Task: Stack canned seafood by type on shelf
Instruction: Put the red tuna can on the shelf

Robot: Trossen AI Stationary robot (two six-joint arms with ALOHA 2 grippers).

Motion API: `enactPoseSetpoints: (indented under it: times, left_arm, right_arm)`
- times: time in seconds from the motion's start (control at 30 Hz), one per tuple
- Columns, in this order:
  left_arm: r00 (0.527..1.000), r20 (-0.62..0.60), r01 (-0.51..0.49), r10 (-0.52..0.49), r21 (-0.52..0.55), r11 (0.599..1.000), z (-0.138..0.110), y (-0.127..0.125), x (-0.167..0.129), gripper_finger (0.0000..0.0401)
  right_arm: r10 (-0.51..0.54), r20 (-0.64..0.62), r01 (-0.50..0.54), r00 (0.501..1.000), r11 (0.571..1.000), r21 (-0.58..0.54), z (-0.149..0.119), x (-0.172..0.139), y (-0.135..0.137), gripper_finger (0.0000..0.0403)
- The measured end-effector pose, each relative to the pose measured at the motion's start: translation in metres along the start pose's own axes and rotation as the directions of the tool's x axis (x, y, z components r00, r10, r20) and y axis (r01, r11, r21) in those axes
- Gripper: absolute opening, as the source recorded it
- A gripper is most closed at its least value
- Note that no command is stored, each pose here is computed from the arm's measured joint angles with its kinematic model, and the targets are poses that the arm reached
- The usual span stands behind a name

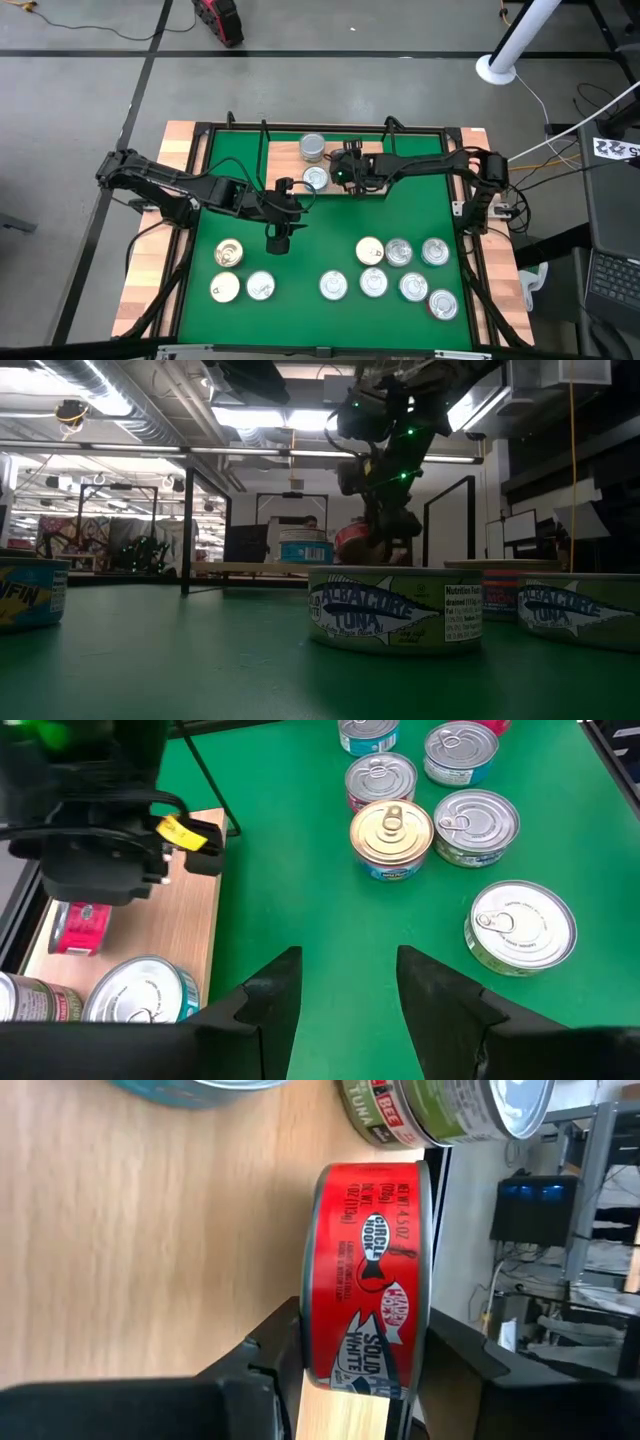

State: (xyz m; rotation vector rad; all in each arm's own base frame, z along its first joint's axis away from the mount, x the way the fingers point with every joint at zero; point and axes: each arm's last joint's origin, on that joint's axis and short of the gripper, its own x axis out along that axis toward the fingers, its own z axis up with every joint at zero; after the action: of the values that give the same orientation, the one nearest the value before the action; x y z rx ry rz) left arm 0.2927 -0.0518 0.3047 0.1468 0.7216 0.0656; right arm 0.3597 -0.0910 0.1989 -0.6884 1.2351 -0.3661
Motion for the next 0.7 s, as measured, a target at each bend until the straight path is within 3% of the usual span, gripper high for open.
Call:
enactPoseSetpoints:
  times: [0.47,0.7]
  left_arm:
    - [1.000,0.000,0.001,-0.001,0.001,1.000,0.000,0.000,0.000,0.0160]
    - [1.000,0.000,0.001,-0.001,0.001,1.000,0.000,0.000,0.000,0.0160]
  right_arm:
    - [0.049,0.073,-0.053,0.996,0.997,0.055,-0.002,0.008,-0.012,0.0145]
    - [0.074,0.062,-0.076,0.995,0.996,0.043,-0.004,0.009,-0.009,0.0196]
